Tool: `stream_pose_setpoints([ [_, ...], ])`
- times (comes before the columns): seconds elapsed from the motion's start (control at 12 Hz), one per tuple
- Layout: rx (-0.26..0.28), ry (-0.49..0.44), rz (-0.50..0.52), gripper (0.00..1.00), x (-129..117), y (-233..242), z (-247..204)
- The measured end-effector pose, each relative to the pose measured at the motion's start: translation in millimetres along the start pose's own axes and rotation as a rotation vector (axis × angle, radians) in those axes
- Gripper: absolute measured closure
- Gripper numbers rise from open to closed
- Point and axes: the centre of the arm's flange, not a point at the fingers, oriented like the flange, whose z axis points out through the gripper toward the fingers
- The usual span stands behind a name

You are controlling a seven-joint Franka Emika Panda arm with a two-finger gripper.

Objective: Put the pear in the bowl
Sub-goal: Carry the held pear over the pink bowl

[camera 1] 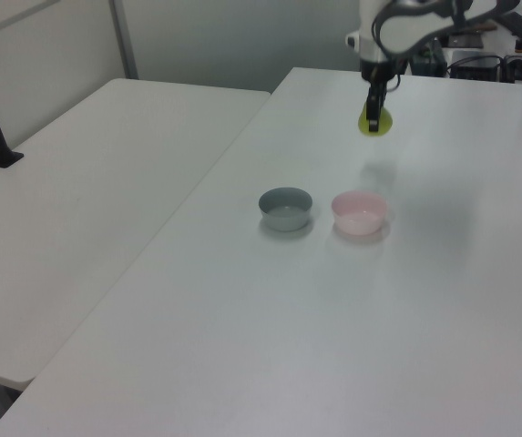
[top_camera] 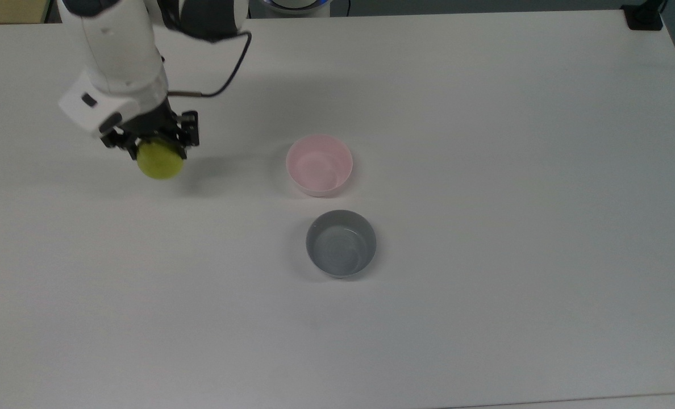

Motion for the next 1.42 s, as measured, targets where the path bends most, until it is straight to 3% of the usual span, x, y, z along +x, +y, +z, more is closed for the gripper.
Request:
stream_pose_setpoints([
  [0.42, 0.007, -0.013, 0.013, 0.25, -8.1, -13.6, -89.5],
  [0.84, 0.013, -0.023, 0.006, 0.25, 7.1, -127.0, -96.7],
  [1.17, 0.027, -0.041, -0.036, 0.25, -5.7, -221.8, -99.5],
  [1.42, 0.024, -0.08, -0.07, 0.25, -13.3, -253.0, -73.5],
])
